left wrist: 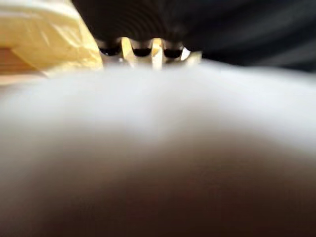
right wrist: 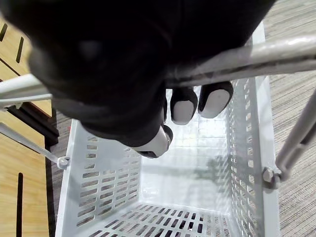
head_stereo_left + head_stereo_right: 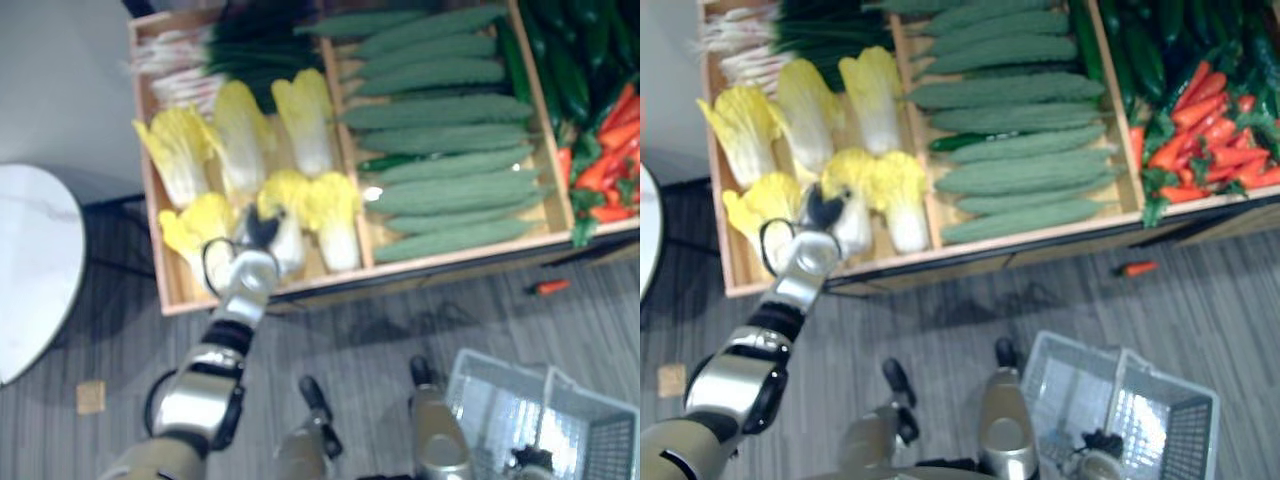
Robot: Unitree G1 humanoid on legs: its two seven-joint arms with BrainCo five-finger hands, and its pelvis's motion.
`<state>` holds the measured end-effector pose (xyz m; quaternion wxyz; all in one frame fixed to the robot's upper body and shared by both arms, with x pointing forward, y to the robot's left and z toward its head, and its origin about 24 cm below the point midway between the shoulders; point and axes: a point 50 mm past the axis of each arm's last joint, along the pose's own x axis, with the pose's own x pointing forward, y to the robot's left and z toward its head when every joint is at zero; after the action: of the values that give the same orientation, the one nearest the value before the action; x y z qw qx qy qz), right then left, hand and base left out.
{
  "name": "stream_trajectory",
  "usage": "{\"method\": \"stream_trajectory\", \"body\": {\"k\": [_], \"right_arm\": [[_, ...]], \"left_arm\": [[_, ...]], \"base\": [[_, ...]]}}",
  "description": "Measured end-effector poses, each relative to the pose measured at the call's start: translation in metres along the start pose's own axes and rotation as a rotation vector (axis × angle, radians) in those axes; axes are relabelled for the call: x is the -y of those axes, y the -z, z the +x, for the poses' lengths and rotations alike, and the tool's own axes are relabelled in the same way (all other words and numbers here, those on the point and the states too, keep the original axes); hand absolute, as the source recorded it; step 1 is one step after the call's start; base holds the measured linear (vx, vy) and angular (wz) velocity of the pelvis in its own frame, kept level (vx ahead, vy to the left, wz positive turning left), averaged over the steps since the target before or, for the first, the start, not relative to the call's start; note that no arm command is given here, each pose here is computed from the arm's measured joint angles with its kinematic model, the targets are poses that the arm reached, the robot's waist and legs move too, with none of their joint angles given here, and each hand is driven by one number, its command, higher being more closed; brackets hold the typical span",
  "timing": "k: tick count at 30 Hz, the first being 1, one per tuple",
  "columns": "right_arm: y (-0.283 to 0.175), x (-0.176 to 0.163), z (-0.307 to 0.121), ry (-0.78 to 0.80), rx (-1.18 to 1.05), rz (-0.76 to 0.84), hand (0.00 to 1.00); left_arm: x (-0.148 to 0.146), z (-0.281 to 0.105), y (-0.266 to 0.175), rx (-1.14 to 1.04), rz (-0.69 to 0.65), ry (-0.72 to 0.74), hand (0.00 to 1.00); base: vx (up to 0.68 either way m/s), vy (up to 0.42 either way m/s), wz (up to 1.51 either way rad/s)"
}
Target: Pick vegetable in the basket
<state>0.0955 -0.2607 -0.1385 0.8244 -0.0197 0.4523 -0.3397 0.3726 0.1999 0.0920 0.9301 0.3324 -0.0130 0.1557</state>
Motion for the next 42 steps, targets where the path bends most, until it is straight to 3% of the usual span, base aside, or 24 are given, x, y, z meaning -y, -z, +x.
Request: {"method": "stream_trajectory", "body": {"k": [13, 19, 21, 24, 27, 28, 31, 37, 42], "right_arm": [[0.035, 0.014, -0.007, 0.021, -0.116, -0.023, 1.00], [0.024, 0.015, -0.007, 0.058, -0.065, 0.000, 1.00], [0.013, 0.012, -0.006, 0.061, -0.021, 0.000, 1.00], [-0.016, 0.007, -0.005, 0.041, 0.107, -0.037, 1.00], [-0.039, 0.007, -0.007, 0.032, 0.218, -0.077, 1.00], [-0.052, 0.007, -0.009, 0.020, 0.280, -0.108, 1.00], [-0.072, -0.005, -0.017, -0.037, 0.389, -0.175, 1.00], [-0.107, -0.035, -0.044, -0.184, 0.606, -0.241, 1.00], [-0.109, -0.080, -0.070, -0.384, 0.685, -0.309, 1.00]], "left_arm": [[-0.008, -0.043, -0.023, 0.237, -0.068, -0.069, 1.00], [-0.026, -0.070, -0.030, 0.324, -0.038, -0.229, 1.00], [-0.053, -0.085, -0.023, 0.323, -0.055, -0.358, 1.00], [-0.068, -0.108, -0.014, 0.297, -0.086, -0.440, 1.00], [-0.035, -0.128, -0.009, 0.264, -0.162, -0.308, 1.00], [-0.007, -0.138, -0.006, 0.236, -0.196, -0.182, 1.00], [0.035, -0.157, 0.012, 0.134, -0.219, 0.038, 1.00], [0.064, -0.207, 0.068, -0.170, -0.267, 0.233, 1.00], [0.071, -0.226, 0.083, -0.271, -0.300, 0.291, 1.00]], "base": [[0.00, -0.006, 0.06], [-0.01, 0.042, -0.77], [0.11, 0.046, -1.72], [0.08, -0.075, -1.98], [0.05, -0.105, -1.31], [0.06, -0.097, -1.21], [0.13, -0.117, -1.43], [0.25, -0.057, -1.96], [0.23, 0.124, -1.50]]}}
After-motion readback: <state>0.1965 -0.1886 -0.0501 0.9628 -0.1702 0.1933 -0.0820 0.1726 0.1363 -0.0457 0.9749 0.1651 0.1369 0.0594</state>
